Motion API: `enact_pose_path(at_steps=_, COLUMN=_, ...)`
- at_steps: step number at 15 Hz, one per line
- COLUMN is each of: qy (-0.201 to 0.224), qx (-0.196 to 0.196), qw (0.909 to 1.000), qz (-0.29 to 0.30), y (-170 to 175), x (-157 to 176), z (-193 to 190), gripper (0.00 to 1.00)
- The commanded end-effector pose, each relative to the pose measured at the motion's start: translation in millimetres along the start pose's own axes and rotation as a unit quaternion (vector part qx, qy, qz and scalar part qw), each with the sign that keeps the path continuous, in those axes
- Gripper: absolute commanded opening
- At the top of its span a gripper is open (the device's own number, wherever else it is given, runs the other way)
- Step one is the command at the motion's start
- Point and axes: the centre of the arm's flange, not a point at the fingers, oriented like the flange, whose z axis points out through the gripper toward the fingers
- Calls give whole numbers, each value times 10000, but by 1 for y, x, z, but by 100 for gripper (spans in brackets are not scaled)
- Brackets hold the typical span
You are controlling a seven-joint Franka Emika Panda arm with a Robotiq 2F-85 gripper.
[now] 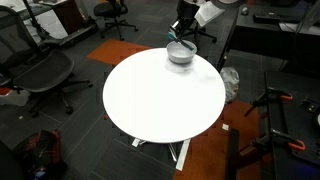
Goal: Remove the marker from the bowl and put it on the table
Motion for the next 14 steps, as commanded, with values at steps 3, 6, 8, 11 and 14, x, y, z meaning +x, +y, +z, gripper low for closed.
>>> enact_pose_path(at_steps=3, qy=-128, qx=202, qw=9983, qz=-527, y=-35, x=-46, z=-13, gripper=5)
enact_pose_path(at_steps=6, qy=-345, qx=164, qw=9980, qz=-502, y=-43, x=-59, z=4, gripper=5)
enact_pose_path(at_steps=8, qy=-451, qx=92, qw=9980, qz=-431, y=-43, x=-63, z=16, gripper=5)
enact_pose_path(at_steps=11, qy=-584, qx=51, qw=9978, qz=-319, y=-37, x=-66, z=37, gripper=5)
enact_pose_path(at_steps=14, qy=-730, qx=-27, qw=9970, qz=-254, y=-32, x=-71, z=61, gripper=5)
